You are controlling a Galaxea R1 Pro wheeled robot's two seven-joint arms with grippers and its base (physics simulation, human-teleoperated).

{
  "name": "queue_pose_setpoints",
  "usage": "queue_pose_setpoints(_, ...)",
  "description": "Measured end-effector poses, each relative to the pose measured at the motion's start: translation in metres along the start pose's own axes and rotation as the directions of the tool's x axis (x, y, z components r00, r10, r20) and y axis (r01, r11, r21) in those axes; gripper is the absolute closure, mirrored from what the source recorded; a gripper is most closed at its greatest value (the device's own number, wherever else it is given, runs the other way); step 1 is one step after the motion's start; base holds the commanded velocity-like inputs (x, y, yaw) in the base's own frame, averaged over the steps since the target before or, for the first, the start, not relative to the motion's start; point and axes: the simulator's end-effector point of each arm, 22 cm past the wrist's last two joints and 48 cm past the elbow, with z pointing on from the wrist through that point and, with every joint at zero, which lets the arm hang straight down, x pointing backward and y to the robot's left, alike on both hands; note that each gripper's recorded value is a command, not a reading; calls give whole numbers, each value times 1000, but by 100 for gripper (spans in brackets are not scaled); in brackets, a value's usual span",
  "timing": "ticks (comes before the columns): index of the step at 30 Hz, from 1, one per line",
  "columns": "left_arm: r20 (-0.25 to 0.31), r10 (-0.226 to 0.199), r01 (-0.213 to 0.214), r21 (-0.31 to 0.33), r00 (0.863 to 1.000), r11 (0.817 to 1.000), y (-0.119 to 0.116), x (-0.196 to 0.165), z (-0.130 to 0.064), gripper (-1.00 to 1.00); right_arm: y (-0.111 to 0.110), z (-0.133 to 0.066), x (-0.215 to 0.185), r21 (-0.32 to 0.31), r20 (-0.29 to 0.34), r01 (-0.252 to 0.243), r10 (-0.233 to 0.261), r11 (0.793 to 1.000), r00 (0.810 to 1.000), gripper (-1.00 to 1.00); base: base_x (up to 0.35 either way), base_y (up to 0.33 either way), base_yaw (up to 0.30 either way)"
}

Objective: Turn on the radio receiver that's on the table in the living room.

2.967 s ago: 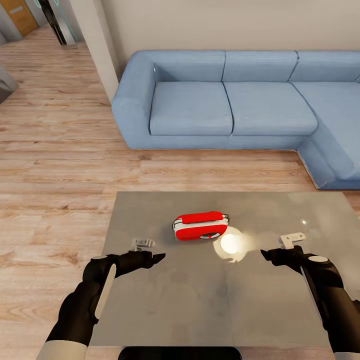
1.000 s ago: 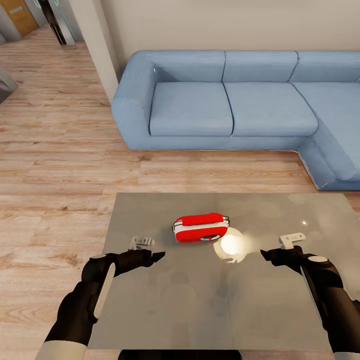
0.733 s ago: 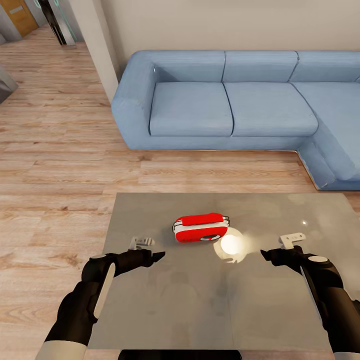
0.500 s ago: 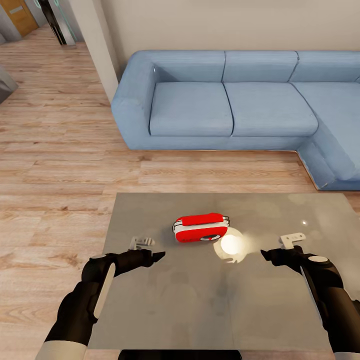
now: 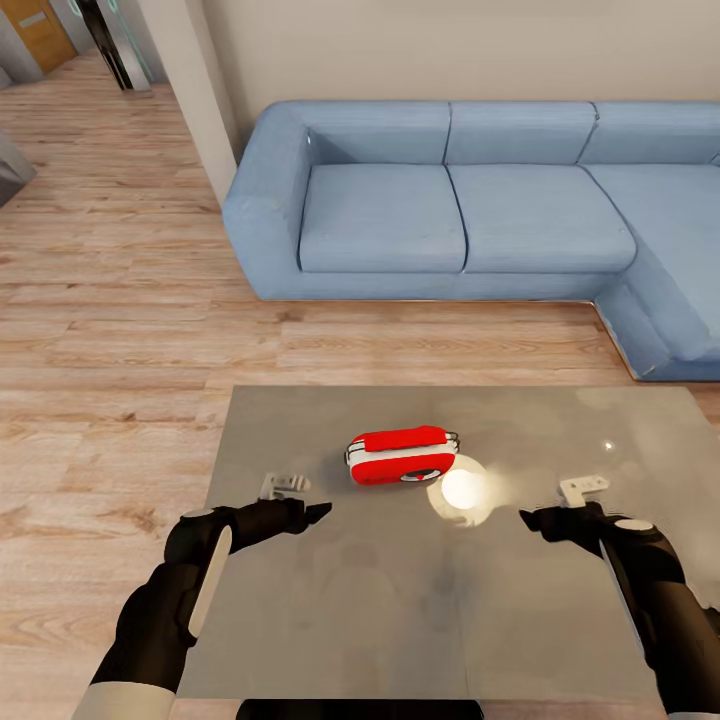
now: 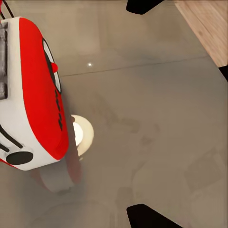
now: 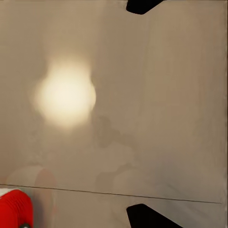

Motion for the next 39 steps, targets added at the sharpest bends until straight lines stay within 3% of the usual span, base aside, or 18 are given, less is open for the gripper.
queue_pose_setpoints(17, 6, -16, 16, 20, 1000, 1000, -6, -1, 2, -100, 20, 15, 86, -34, -161, 3, -8, 999, 987, -100, 0, 0, 0)
queue_pose_setpoints(39, -22, -35, 35, 17, 999, 999, 2, 13, 12, -100, 13, 8, 57, -12, -98, 27, -29, 1000, 995, -100, 0, 0, 0)
